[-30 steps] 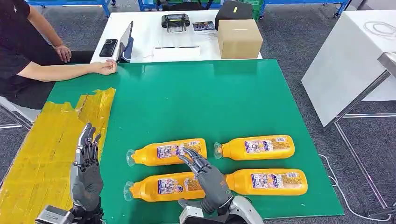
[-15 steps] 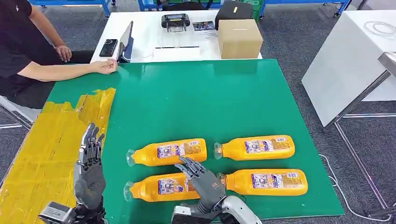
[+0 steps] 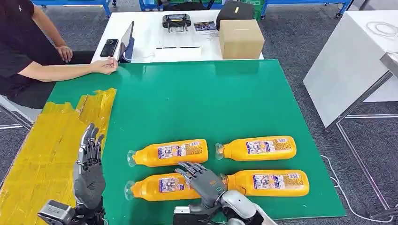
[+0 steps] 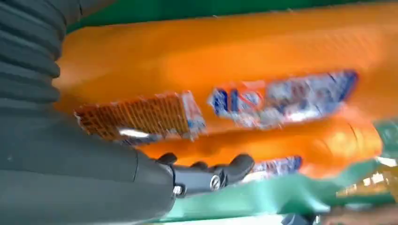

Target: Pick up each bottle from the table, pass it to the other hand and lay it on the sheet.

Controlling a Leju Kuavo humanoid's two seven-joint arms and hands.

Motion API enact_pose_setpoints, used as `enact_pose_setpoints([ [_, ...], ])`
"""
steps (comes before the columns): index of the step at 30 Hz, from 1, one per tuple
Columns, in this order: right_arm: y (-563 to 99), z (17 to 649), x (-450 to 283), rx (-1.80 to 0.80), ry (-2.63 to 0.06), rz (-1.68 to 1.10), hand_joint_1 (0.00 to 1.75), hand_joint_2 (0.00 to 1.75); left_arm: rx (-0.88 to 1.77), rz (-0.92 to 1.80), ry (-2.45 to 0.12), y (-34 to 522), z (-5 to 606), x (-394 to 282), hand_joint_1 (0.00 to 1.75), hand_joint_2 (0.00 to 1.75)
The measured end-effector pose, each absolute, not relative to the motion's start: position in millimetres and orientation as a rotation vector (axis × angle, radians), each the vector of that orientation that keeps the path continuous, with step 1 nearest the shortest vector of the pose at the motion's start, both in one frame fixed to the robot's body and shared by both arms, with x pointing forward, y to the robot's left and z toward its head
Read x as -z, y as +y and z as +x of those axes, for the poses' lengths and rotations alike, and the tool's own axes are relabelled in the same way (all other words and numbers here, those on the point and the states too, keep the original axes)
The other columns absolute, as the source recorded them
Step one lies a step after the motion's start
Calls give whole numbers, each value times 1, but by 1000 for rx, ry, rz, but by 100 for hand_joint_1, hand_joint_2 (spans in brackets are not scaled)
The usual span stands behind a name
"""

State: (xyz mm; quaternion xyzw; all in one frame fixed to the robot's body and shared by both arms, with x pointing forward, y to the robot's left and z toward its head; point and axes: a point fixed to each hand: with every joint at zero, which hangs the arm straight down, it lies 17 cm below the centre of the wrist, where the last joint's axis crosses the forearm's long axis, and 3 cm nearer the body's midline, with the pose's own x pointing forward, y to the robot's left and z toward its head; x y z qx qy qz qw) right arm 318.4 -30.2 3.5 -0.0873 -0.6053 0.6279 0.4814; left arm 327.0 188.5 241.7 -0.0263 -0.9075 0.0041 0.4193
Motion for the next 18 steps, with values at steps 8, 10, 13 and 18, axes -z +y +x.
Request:
enact_pose_setpoints([
  [8,-73,323,26,-1721,-1276,-136,175,175,-23,-76,-2263,191,331,-237,0,0],
  [10,-81,320,31,-1748,-1224,-104,175,175,-25,-78,-2264,191,333,-237,0,0],
  [13,-100,320,38,-1783,-1152,-81,175,175,-34,-89,-2264,192,335,-237,0,0],
  [18,-129,316,46,-1798,-1079,-90,175,175,-60,-98,-2271,194,342,-240,0,0],
])
